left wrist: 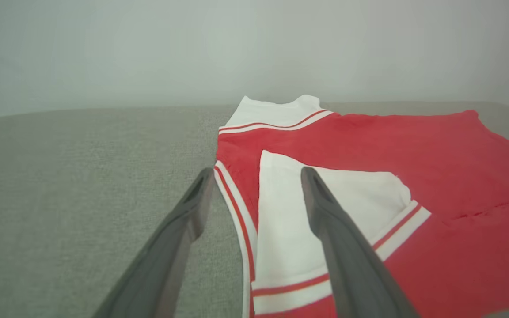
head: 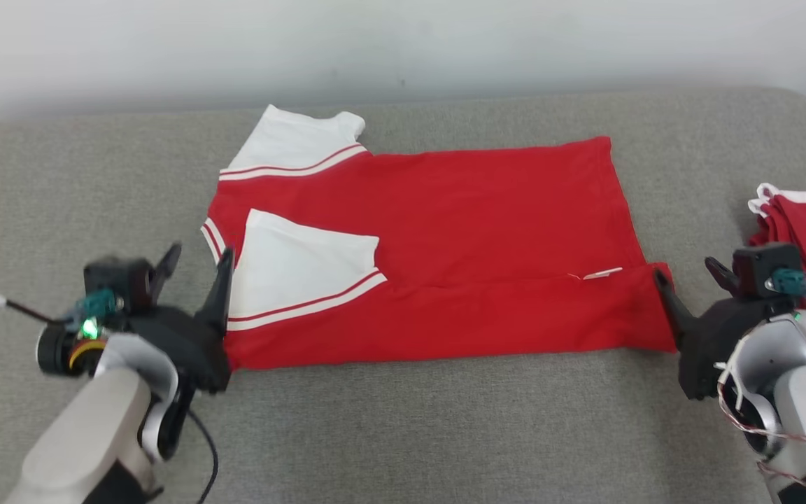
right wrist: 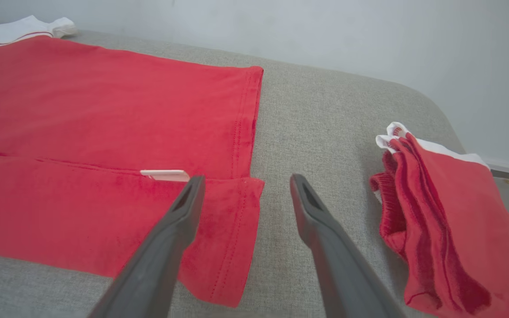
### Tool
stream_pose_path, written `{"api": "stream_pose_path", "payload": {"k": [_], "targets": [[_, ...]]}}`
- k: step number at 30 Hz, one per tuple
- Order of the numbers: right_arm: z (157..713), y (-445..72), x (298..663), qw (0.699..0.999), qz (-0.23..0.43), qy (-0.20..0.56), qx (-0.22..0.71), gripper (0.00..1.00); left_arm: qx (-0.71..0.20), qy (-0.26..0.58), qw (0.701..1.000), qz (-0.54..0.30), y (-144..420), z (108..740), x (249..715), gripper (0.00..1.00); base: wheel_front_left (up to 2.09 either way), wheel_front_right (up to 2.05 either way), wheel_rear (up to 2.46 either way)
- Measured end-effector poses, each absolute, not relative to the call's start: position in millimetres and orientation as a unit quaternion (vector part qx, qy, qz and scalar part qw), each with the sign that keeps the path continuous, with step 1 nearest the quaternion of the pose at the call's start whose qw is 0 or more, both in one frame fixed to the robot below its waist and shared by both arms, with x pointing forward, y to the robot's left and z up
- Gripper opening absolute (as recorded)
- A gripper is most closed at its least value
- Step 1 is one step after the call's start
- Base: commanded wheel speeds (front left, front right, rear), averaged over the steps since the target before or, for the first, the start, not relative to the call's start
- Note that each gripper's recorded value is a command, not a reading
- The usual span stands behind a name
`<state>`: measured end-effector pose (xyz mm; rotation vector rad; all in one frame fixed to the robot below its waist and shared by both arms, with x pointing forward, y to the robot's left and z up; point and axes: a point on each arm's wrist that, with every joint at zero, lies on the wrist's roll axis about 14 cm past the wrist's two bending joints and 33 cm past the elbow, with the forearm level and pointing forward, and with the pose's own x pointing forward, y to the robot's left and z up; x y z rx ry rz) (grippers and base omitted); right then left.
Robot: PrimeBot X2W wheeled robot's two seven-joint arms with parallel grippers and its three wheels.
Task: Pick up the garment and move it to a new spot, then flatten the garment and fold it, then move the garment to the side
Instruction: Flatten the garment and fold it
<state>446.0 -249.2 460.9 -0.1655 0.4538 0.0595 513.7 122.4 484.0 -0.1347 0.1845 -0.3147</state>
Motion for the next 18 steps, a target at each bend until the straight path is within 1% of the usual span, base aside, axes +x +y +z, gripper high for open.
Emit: {"api": "stream_pose_path", "payload": {"k": [8, 12, 18], "targets": [[474.4, -251.2, 429.1, 0.973, 0.021, 0.219, -0.064, 1.00, -0.046, 0.164, 0.979, -0.115, 153.5, 444.4, 464.3, 1.00, 0.00, 0.00, 0.00], [471.1, -248.9, 421.9, 0.972, 0.021, 0.226, -0.058, 1.00, -0.053, 0.182, 0.975, -0.113, 148.9, 438.7, 456.4, 1.00, 0.00, 0.00, 0.00], [472.6, -245.3, 416.9, 0.972, 0.021, 0.227, -0.053, 1.00, -0.060, 0.241, 0.964, -0.093, 147.3, 415.6, 447.7, 1.00, 0.00, 0.00, 0.00]]}}
